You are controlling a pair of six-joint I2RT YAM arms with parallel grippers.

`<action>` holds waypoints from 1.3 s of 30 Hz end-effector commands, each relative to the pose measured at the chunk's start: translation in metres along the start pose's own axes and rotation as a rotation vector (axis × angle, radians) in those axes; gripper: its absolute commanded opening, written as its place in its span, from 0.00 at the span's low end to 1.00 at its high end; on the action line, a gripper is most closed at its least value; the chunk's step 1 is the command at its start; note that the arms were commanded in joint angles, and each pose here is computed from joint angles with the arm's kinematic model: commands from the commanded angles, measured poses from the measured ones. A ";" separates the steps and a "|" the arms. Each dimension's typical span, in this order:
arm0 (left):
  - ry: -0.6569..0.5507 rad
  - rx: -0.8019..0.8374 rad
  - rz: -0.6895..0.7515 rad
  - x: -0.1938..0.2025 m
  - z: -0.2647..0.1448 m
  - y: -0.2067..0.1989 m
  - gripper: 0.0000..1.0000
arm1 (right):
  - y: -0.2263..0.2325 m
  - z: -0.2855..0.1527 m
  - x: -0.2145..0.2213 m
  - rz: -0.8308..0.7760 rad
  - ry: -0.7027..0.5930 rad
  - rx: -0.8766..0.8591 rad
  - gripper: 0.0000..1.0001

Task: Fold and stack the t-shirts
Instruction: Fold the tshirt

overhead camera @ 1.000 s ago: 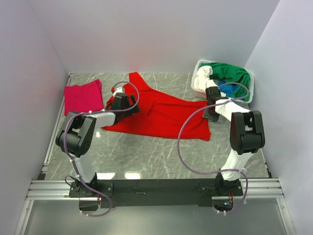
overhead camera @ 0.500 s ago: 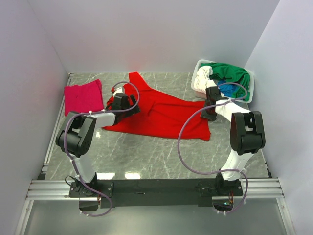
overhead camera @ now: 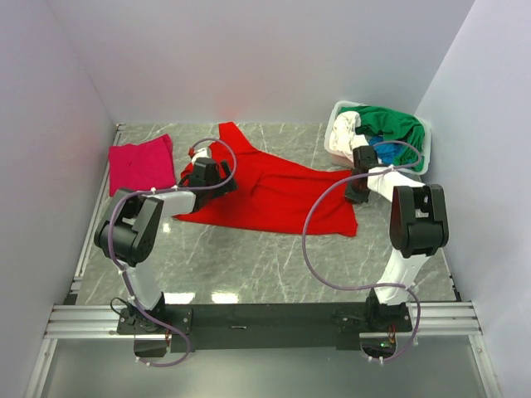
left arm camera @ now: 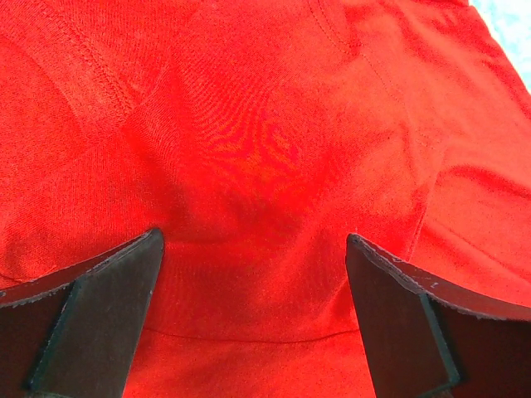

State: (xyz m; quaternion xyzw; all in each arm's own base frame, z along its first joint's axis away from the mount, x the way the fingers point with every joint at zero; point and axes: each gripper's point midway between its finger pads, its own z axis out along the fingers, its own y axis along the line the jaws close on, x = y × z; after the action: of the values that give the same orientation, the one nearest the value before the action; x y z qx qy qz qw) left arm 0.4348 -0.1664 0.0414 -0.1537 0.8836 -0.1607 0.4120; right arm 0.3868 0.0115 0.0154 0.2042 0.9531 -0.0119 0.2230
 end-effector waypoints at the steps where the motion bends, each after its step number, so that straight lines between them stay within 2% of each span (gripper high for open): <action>1: 0.079 -0.068 0.011 0.025 -0.002 0.028 0.99 | -0.016 0.002 -0.002 0.029 0.011 0.042 0.18; 3: 0.078 -0.072 0.007 0.026 -0.002 0.031 0.99 | -0.022 -0.001 -0.002 0.039 0.008 0.059 0.07; 5: 0.077 -0.076 0.003 0.026 -0.003 0.033 0.99 | -0.024 -0.006 0.000 0.042 0.003 0.065 0.03; 14: 0.053 -0.080 -0.025 0.021 -0.004 0.033 0.99 | -0.041 -0.026 0.008 0.042 -0.007 0.120 0.00; 22: 0.054 -0.060 -0.031 0.016 0.002 0.025 0.99 | -0.048 -0.041 0.011 0.046 -0.032 0.130 0.01; 26: 0.056 -0.033 -0.033 0.013 0.004 0.017 0.99 | -0.048 -0.043 0.015 0.045 -0.022 0.123 0.06; 34: 0.059 -0.014 -0.025 0.010 0.005 0.012 1.00 | -0.059 -0.050 0.027 0.040 -0.027 0.150 0.09; 39: 0.054 -0.002 -0.021 0.008 0.001 0.009 0.99 | -0.067 -0.053 0.031 0.047 -0.027 0.184 0.18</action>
State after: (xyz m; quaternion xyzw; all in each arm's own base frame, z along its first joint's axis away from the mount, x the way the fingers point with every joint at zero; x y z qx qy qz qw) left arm 0.4361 -0.1683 0.0440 -0.1551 0.8808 -0.1826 0.4085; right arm 0.3224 -0.0103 0.0337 0.2325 0.9490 -0.0518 0.2064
